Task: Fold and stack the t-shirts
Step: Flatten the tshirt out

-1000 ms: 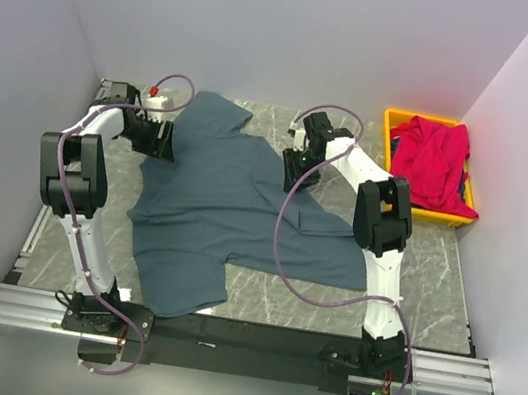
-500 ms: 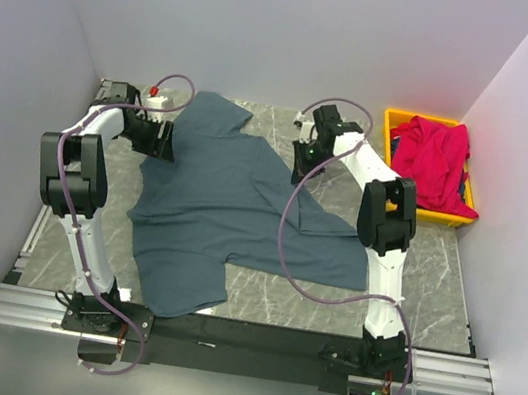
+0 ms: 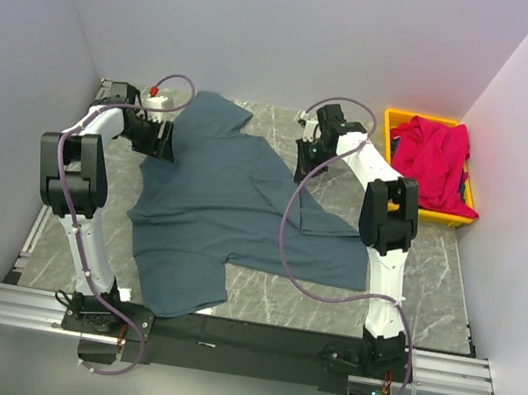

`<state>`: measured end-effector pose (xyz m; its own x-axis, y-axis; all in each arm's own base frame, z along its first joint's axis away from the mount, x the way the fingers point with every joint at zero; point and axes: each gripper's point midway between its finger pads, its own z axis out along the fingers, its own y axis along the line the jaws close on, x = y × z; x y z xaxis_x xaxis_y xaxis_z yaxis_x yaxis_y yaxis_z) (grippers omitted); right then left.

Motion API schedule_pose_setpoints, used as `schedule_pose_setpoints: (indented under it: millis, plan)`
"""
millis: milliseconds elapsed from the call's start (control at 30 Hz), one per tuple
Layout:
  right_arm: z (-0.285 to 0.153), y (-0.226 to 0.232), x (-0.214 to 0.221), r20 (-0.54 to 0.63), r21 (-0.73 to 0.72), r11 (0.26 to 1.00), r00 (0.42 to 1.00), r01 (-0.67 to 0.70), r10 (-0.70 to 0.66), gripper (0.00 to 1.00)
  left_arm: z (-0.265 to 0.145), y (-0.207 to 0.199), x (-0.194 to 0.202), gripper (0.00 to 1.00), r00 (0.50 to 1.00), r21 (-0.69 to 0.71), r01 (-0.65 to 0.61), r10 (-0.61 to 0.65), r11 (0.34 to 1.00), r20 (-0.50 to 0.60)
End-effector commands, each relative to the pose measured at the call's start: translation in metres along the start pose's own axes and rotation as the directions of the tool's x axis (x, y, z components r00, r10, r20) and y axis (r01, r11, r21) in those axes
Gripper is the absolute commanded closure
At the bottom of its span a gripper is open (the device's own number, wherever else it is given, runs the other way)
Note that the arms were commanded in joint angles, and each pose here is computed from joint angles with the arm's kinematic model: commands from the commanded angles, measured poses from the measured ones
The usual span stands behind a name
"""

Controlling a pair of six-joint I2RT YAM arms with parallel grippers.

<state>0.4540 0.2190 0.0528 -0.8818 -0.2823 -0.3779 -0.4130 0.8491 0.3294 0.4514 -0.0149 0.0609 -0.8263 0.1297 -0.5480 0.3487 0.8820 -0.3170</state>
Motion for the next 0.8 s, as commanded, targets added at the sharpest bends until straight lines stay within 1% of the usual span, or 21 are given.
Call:
schedule_pose_setpoints:
  millis: [0, 67, 167, 200, 267, 300, 367, 400, 433, 533, 600, 633, 667, 700, 733, 767]
  plan:
    - [-0.031, -0.010, -0.031, 0.120, 0.052, 0.999, 0.993, 0.015, -0.021, 1.00, -0.007, -0.005, -0.015, 0.32, 0.999, 0.010, -0.031, 0.030, 0.999, 0.041]
    - [-0.049, -0.027, -0.044, 0.174, 0.103, 0.995, 0.984, 0.013, -0.031, 1.00, -0.008, -0.005, -0.018, 0.32, 0.998, 0.007, -0.033, 0.033, 0.999, 0.047]
    - [-0.081, -0.062, -0.068, 0.267, 0.219, 0.976, 0.961, 0.008, -0.068, 1.00, -0.011, -0.005, -0.023, 0.32, 0.998, 0.004, -0.035, 0.034, 0.999, 0.051]
    - [-0.090, -0.076, -0.075, 0.288, 0.281, 0.960, 0.954, -0.001, -0.084, 1.00, -0.011, -0.004, -0.024, 0.32, 0.998, 0.003, -0.034, 0.034, 0.999, 0.053]
    - [-0.105, -0.100, -0.089, 0.331, 0.358, 0.934, 0.936, -0.003, -0.124, 1.00, -0.013, -0.004, -0.029, 0.32, 0.997, -0.004, -0.038, 0.038, 0.999, 0.060]
    - [-0.113, -0.115, -0.098, 0.355, 0.430, 0.903, 0.923, -0.019, -0.150, 1.00, -0.014, -0.004, -0.030, 0.32, 0.997, -0.006, -0.038, 0.039, 0.999, 0.063]
    - [-0.119, -0.137, -0.104, 0.360, 0.510, 0.860, 0.913, -0.020, -0.192, 1.00, -0.014, -0.002, -0.033, 0.32, 0.997, -0.013, -0.036, 0.037, 0.999, 0.064]
    - [-0.123, -0.152, -0.112, 0.389, 0.548, 0.835, 0.896, -0.039, -0.213, 1.00, -0.014, -0.001, -0.034, 0.32, 0.997, -0.017, -0.037, 0.038, 0.999, 0.067]
    - [-0.130, -0.167, -0.113, 0.382, 0.609, 0.792, 0.892, -0.048, -0.240, 1.00, -0.015, -0.001, -0.035, 0.32, 0.997, -0.021, -0.036, 0.037, 0.999, 0.070]
    - [-0.130, -0.188, -0.124, 0.391, 0.676, 0.735, 0.872, -0.054, -0.295, 1.00, -0.013, 0.002, -0.038, 0.31, 0.996, -0.028, -0.030, 0.032, 0.999, 0.080]
    - [-0.134, -0.191, -0.133, 0.395, 0.686, 0.725, 0.867, -0.057, -0.305, 1.00, -0.010, 0.003, -0.038, 0.32, 0.997, -0.026, -0.023, 0.025, 0.999, 0.078]
    - [-0.122, -0.193, -0.130, 0.378, 0.669, 0.742, 0.882, -0.050, -0.282, 1.00, -0.011, 0.002, -0.039, 0.32, 0.996, -0.023, -0.023, 0.025, 0.999, 0.082]
    - [-0.113, -0.178, -0.133, 0.382, 0.589, 0.808, 0.882, -0.004, -0.274, 0.95, -0.010, 0.002, -0.039, 0.32, 0.997, -0.021, -0.021, 0.022, 1.000, 0.078]
    - [-0.124, -0.164, -0.146, 0.412, 0.542, 0.841, 0.871, 0.003, -0.269, 0.84, -0.009, 0.002, -0.039, 0.32, 0.997, -0.017, -0.019, 0.020, 1.000, 0.078]
    - [-0.111, -0.153, -0.129, 0.376, 0.465, 0.886, 0.904, 0.005, -0.203, 0.62, -0.009, 0.002, -0.039, 0.32, 0.997, -0.016, -0.019, 0.021, 1.000, 0.080]
    - [-0.106, -0.138, -0.124, 0.370, 0.392, 0.919, 0.911, 0.025, -0.182, 0.54, -0.008, 0.003, -0.039, 0.32, 0.997, -0.017, -0.017, 0.018, 1.000, 0.080]
